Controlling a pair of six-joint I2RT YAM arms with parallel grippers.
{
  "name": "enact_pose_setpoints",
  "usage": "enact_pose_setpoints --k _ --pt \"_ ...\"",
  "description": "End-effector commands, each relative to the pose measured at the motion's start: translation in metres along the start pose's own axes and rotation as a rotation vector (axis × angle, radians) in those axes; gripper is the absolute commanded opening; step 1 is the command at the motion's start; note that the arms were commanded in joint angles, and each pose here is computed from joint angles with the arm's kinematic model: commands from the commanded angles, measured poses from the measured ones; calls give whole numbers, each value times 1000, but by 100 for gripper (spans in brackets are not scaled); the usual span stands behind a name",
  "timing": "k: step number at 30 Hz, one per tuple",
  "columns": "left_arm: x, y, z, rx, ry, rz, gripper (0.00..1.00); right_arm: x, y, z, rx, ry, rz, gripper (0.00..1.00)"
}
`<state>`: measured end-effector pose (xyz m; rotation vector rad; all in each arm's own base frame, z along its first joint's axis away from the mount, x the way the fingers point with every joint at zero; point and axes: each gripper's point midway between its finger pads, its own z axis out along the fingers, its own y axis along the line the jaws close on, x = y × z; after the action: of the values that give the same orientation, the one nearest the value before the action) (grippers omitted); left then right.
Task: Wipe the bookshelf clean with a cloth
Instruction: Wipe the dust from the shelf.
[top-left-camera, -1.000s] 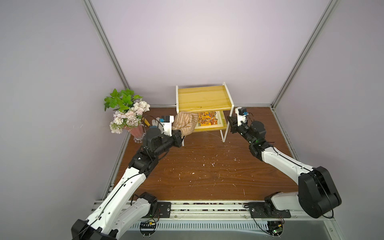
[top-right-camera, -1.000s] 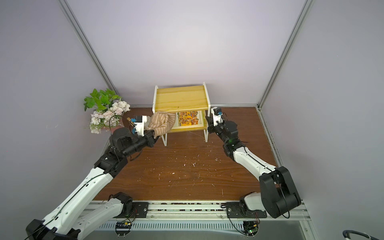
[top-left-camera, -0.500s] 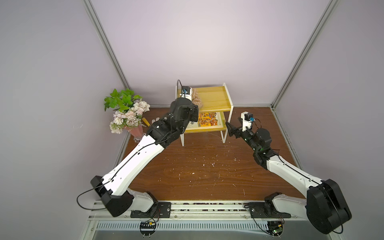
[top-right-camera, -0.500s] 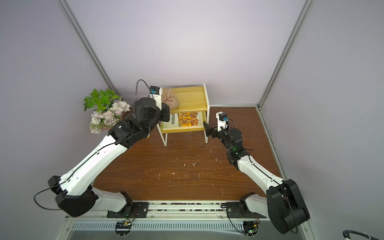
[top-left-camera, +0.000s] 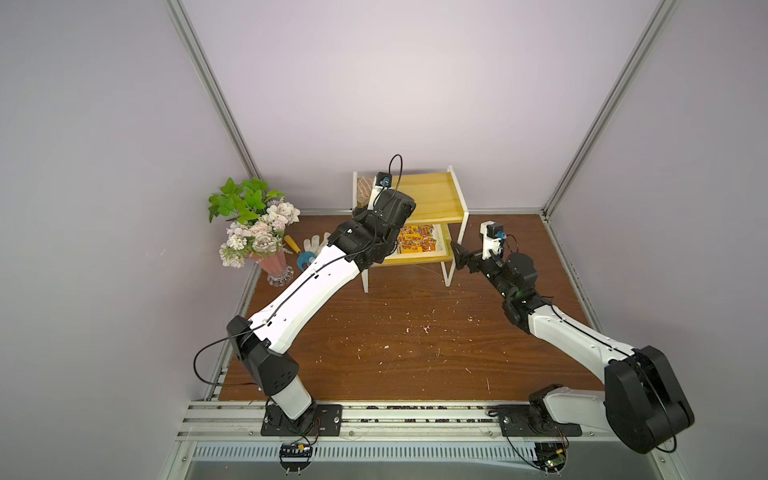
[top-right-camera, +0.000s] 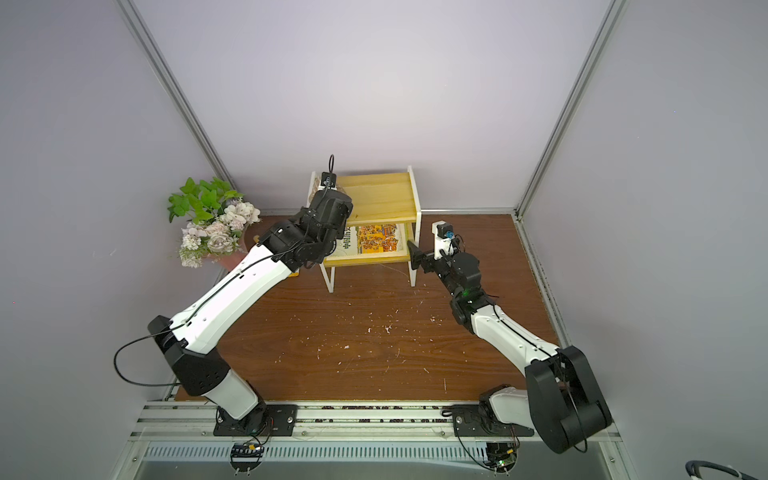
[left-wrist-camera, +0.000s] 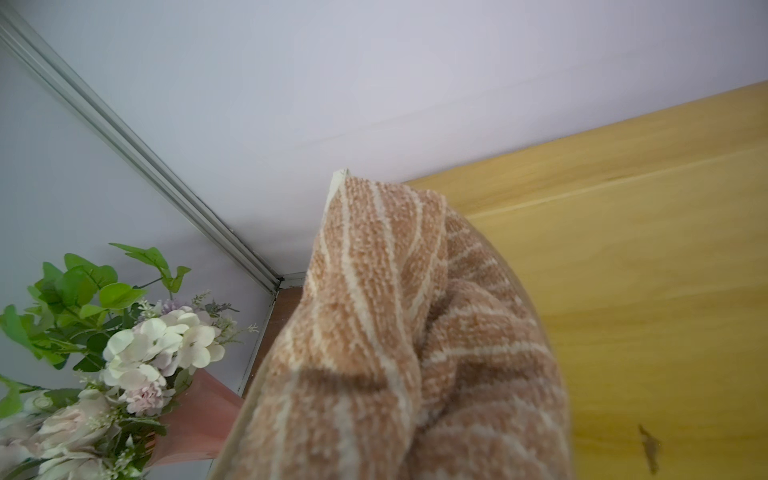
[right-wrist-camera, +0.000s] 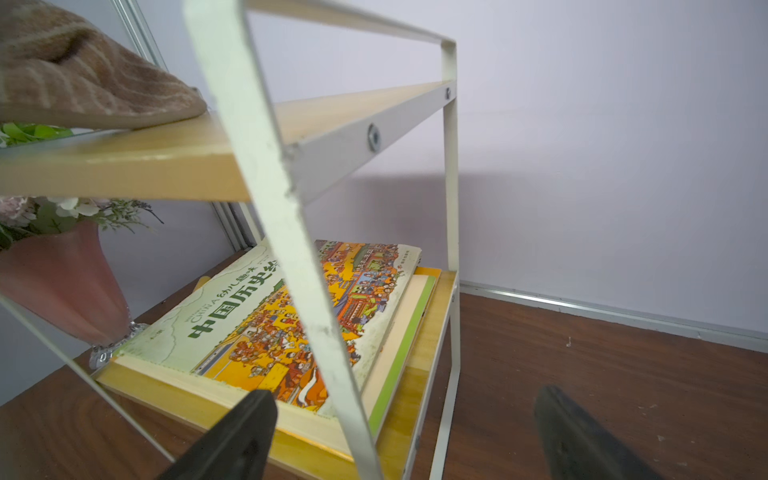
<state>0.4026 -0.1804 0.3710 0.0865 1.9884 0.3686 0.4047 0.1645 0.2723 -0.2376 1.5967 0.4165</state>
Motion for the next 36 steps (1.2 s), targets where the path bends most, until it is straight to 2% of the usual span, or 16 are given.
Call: enact_pose_setpoints --k 1,4,6,8,13,18,21,24,26,28,30,31,36 --pt "7 -2 -28 73 4 -19 0 -30 13 3 -62 -81 12 98" --pt "21 1 -54 164 -2 -81 0 -29 12 -1 -58 -95 17 98" --pt "28 12 -57 131 -5 -85 0 -26 11 0 -51 -83 8 99" --pt "31 17 -37 67 20 -44 0 -23 9 5 -45 -68 4 98" --pt "1 14 28 -3 55 -28 0 -27 7 19 -34 -76 20 98" --pt "-44 -3 46 53 -3 -45 0 -33 7 24 -33 -78 30 98" --pt "-25 -29 25 140 19 -51 0 -30 12 19 -64 -75 33 96" --pt "-7 -31 17 126 28 -50 0 -25 12 16 -62 -59 28 96" --pt "-13 -13 31 61 16 -63 1 -24 12 17 -64 -51 22 96" --pt "-21 4 58 50 33 -104 0 -25 13 17 -68 -54 22 96" --pt "-24 11 84 28 48 -126 0 -26 14 17 -75 -55 37 96" --pt "-25 12 86 12 48 -129 0 -27 15 16 -79 -56 42 95" --pt "-30 -9 40 126 2 -148 0 -27 16 9 -81 -53 33 95"
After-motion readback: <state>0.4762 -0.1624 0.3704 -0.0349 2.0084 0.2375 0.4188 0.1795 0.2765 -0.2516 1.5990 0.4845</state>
